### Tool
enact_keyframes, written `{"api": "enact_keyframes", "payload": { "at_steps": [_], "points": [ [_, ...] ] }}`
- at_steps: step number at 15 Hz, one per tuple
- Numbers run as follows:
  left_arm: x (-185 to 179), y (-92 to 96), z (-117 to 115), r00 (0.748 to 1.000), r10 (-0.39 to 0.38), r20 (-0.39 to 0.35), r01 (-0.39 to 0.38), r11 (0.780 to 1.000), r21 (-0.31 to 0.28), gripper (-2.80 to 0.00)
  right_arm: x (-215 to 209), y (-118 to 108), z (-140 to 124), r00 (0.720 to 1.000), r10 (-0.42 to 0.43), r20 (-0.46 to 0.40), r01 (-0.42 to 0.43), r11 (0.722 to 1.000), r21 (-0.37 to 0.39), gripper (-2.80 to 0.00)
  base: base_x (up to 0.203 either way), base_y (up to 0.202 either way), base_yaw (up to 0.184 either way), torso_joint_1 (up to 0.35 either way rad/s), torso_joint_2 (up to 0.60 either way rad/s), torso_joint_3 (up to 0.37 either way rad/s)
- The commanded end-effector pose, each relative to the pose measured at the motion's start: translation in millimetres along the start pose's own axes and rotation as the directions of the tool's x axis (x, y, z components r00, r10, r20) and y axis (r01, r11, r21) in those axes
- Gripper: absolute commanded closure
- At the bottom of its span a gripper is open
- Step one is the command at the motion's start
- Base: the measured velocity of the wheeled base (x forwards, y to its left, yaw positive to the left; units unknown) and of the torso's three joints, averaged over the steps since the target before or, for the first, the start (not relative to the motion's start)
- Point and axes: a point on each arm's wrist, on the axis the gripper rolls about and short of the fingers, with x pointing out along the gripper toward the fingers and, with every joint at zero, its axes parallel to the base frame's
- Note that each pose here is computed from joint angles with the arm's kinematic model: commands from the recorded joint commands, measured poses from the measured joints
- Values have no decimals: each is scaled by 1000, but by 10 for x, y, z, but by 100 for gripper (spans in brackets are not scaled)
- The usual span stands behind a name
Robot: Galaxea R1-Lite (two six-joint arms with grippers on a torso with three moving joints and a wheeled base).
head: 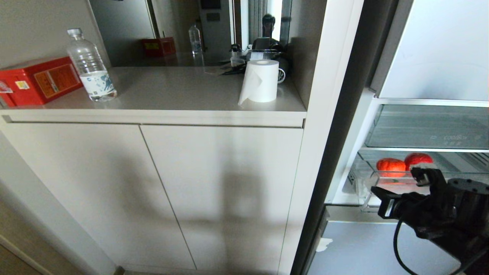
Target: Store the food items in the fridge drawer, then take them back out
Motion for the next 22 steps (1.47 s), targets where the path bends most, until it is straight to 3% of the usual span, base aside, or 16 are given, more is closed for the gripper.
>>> {"api": "enact_keyframes", "payload": {
  "at_steps": [1, 3, 5, 12, 15, 19, 22],
  "points": [
    [1, 0, -1, 1000, 0, -3, 0, 1000, 0, 0, -265, 23, 9, 999, 1, 36, -1, 1000, 6, 0, 0, 0, 0, 0, 0, 0],
    [1, 0, -1, 1000, 0, -3, 0, 1000, 0, 0, -432, 23, -107, 1000, -5, -2, 5, 1000, 28, 0, 0, 0, 0, 0, 0, 0],
    [1, 0, -1, 1000, 2, -3, -2, 1000, -1, 0, -512, 34, -43, 999, -10, 41, 8, 999, 49, -280, 0, 0, 0, 0, 0, 0],
    [1, 0, -1, 1000, 2, -3, -2, 1000, -1, 0, -848, 86, 308, 970, -9, 245, 0, 999, 35, -280, 0, 0, 0, 0, 0, 0],
    [1, 0, -1, 1000, 2, -3, -2, 1000, -1, 0, -884, -7, 647, 953, -86, 291, 76, 996, 43, -280, 0, 0, 0, 0, 0, 0],
    [1, 0, -1, 1000, 2, -3, -2, 1000, -1, 0, -667, -275, 1170, 973, -218, 72, 212, 974, 81, -280, 0, 0, 0, 0, 0, 0],
    [1, 0, -1, 1000, 2, -3, -2, 1000, -1, 0, -265, -535, 1134, 960, -252, -118, 258, 965, 38, -280, 0, 0, 0, 0, 0, 0]
  ]
}}
